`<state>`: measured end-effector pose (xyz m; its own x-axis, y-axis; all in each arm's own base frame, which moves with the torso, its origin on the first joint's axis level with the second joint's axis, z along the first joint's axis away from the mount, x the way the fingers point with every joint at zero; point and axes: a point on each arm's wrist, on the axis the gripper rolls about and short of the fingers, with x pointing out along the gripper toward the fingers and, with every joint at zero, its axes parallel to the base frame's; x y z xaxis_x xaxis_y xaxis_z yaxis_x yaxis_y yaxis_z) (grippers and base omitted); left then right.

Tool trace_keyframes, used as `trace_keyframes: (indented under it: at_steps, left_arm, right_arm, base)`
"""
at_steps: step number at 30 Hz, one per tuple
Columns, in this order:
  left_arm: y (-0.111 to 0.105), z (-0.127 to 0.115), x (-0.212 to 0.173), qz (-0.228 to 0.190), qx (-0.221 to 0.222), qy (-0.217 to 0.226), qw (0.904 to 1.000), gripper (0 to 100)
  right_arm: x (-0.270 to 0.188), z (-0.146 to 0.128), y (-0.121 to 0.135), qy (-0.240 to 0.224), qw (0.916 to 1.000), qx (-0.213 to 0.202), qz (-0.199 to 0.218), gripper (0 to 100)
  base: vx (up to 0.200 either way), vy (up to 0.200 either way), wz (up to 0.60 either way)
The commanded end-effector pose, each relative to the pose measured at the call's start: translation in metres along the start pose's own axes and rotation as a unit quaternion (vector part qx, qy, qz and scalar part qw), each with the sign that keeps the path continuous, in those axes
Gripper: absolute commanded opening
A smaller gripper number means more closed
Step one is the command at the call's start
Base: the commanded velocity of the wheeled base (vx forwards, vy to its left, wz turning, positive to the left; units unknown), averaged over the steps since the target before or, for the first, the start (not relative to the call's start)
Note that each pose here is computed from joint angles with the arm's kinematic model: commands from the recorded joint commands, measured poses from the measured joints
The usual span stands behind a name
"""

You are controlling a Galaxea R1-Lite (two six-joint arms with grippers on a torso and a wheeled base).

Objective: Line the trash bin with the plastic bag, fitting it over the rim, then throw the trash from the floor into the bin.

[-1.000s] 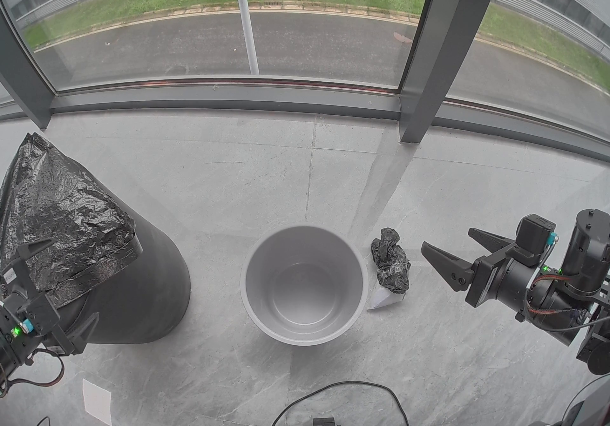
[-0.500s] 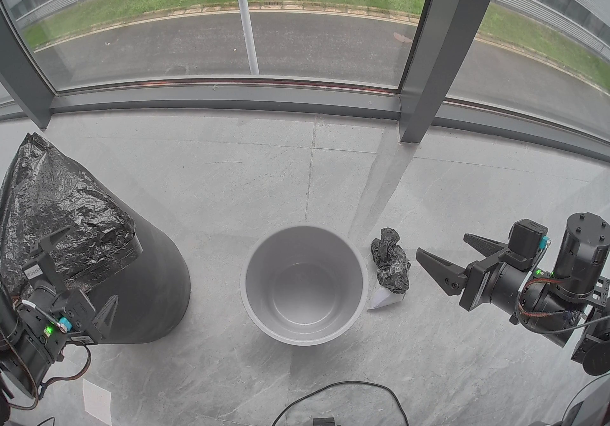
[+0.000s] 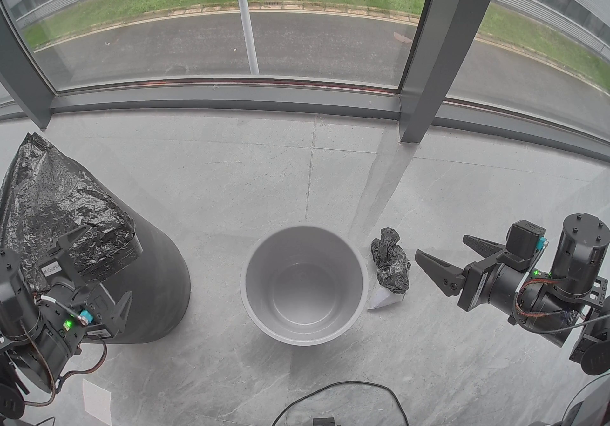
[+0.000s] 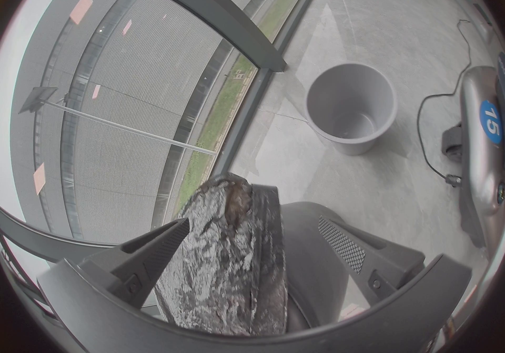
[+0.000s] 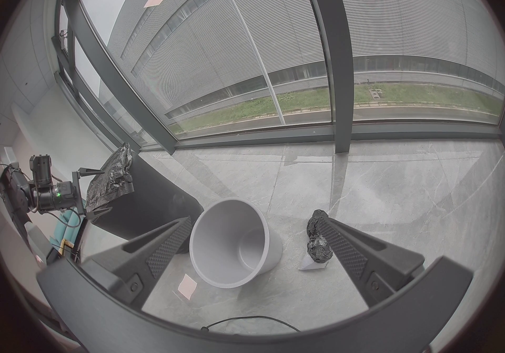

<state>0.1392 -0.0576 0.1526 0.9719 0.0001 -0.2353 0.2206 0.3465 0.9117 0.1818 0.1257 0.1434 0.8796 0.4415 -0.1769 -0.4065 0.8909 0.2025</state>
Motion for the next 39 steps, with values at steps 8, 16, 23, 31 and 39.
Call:
trace_keyframes:
  at_steps: [8, 16, 23, 31, 39]
  left_arm:
    - [-0.020, 0.005, 0.034, 0.000, 0.013, 0.040, 0.9991, 100]
    - [-0.020, 0.004, 0.033, 0.000, 0.015, 0.045, 0.9989, 100]
    - [-0.017, 0.005, 0.035, 0.011, 0.010, 0.050, 0.9986, 100]
    - [-0.016, 0.005, 0.038, 0.013, 0.010, 0.058, 0.9982, 100]
    - [-0.012, 0.006, 0.043, 0.019, 0.006, 0.062, 0.9979, 100]
  right_arm:
    - [-0.001, 0.001, 0.000, -0.002, 1.0000, 0.000, 0.001, 100]
    - [-0.001, 0.001, 0.000, -0.002, 1.0000, 0.000, 0.001, 100]
    - [-0.001, 0.000, 0.000, -0.001, 1.0000, 0.000, 0.000, 100]
    - [-0.001, 0.000, 0.000, -0.001, 1.0000, 0.000, 0.000, 100]
    - [-0.001, 0.000, 0.000, -0.001, 1.0000, 0.000, 0.000, 100]
  base:
    - [0.000, 0.000, 0.00]
    - [0.000, 0.000, 0.00]
    - [0.000, 0.000, 0.00]
    - [0.000, 0.000, 0.00]
    - [0.000, 0.000, 0.00]
